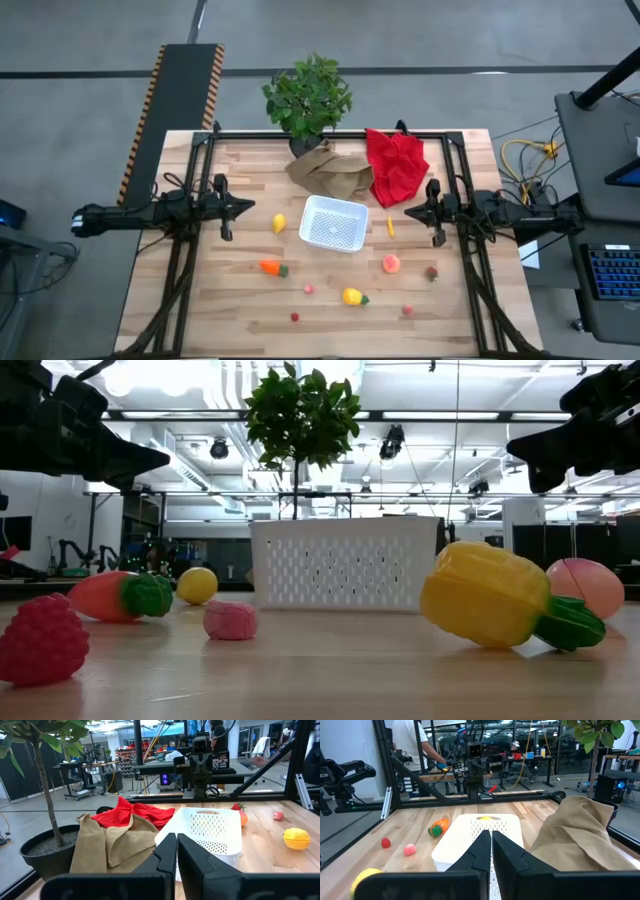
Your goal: Pick and placing Produce into tupperware
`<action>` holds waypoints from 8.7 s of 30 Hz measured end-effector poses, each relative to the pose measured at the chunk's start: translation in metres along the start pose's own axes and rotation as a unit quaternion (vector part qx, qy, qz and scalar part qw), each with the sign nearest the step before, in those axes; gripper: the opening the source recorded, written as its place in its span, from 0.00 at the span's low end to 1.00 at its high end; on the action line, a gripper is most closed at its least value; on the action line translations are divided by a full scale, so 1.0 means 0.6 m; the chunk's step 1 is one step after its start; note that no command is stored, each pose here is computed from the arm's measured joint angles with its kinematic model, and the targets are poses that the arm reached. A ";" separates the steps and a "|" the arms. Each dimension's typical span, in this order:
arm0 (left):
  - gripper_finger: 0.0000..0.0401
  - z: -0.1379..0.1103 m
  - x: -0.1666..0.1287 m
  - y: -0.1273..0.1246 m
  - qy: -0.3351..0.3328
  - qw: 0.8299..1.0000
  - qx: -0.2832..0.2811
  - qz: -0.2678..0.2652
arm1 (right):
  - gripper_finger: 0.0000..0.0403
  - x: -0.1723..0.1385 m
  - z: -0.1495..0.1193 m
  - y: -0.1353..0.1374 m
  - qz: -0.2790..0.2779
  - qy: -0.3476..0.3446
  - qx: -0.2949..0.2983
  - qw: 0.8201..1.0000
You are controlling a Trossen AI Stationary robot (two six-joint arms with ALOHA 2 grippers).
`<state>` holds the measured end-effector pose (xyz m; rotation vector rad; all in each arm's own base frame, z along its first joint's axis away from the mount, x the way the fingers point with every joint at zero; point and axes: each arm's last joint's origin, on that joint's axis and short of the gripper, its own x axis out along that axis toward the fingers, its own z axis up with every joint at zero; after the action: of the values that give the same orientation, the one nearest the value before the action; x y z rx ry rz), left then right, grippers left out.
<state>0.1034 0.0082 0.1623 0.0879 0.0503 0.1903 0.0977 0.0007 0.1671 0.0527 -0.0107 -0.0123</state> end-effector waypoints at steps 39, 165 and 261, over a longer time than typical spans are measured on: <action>0.00 0.000 0.000 0.000 0.000 1.000 0.000 0.000 | 0.02 0.000 0.000 0.000 0.000 0.000 0.000 1.000; 0.36 0.060 -0.004 0.008 -0.182 0.982 -0.005 0.041 | 0.33 0.138 0.217 0.008 -0.292 0.331 0.299 0.846; 0.36 0.058 0.005 0.006 -0.170 0.984 0.024 0.043 | 0.02 0.272 0.129 0.043 -0.296 0.258 0.191 0.900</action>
<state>0.1078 0.0095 0.1972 0.1701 -0.2890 0.2589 0.2601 0.0206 0.2475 0.4518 0.5382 -0.6083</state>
